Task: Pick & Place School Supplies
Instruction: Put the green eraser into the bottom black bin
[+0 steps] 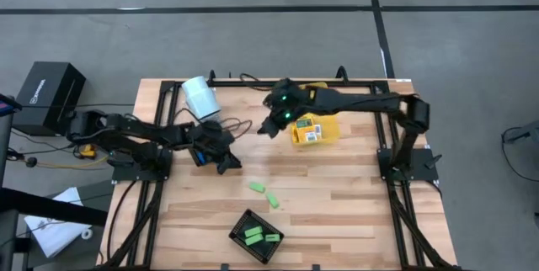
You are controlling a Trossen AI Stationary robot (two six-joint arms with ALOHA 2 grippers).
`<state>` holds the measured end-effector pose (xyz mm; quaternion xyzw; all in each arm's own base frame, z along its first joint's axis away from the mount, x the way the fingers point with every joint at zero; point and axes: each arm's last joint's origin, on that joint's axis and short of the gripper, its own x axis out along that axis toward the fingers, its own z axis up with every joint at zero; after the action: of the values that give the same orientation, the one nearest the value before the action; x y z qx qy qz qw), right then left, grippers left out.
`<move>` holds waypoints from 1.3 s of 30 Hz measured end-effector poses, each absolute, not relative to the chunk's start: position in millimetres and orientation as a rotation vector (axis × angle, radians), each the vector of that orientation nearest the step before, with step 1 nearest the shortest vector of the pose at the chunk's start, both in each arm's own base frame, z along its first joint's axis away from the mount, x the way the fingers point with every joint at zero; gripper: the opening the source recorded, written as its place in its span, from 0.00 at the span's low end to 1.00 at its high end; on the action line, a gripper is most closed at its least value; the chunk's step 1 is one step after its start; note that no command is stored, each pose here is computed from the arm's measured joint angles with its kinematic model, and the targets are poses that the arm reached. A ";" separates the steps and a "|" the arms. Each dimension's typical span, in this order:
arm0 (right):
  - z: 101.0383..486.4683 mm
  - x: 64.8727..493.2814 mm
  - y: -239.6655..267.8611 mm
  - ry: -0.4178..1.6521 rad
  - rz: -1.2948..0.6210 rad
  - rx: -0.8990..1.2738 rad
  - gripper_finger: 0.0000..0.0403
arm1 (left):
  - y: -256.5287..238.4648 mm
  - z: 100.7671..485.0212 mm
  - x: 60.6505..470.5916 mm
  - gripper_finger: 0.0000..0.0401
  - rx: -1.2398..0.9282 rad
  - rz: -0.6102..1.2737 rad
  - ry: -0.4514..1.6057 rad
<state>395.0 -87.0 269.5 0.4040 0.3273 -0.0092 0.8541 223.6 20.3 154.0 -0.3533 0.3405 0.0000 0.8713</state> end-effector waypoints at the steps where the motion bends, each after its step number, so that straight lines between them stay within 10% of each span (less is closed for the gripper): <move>1: 274.7 391.0 -88.3 0.681 -0.038 0.836 0.00 | 17.0 149.7 224.3 0.27 -0.730 -0.010 0.741; 11: 280.5 383.3 -74.8 0.729 -0.076 0.802 0.00 | -2.1 123.3 240.0 0.02 -0.666 -0.094 0.788; 31: 284.2 381.5 -79.2 0.709 -0.068 0.812 0.00 | 2.9 167.9 247.1 0.06 -0.683 -0.175 0.576; 39: 298.4 373.5 -82.6 0.674 -0.025 0.777 0.00 | -17.6 171.5 221.8 0.04 -0.804 -0.257 0.817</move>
<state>373.5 -82.6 298.4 0.3717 0.3225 -0.0121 0.8705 221.8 -17.6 171.5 -0.3793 0.3854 -0.1211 0.8324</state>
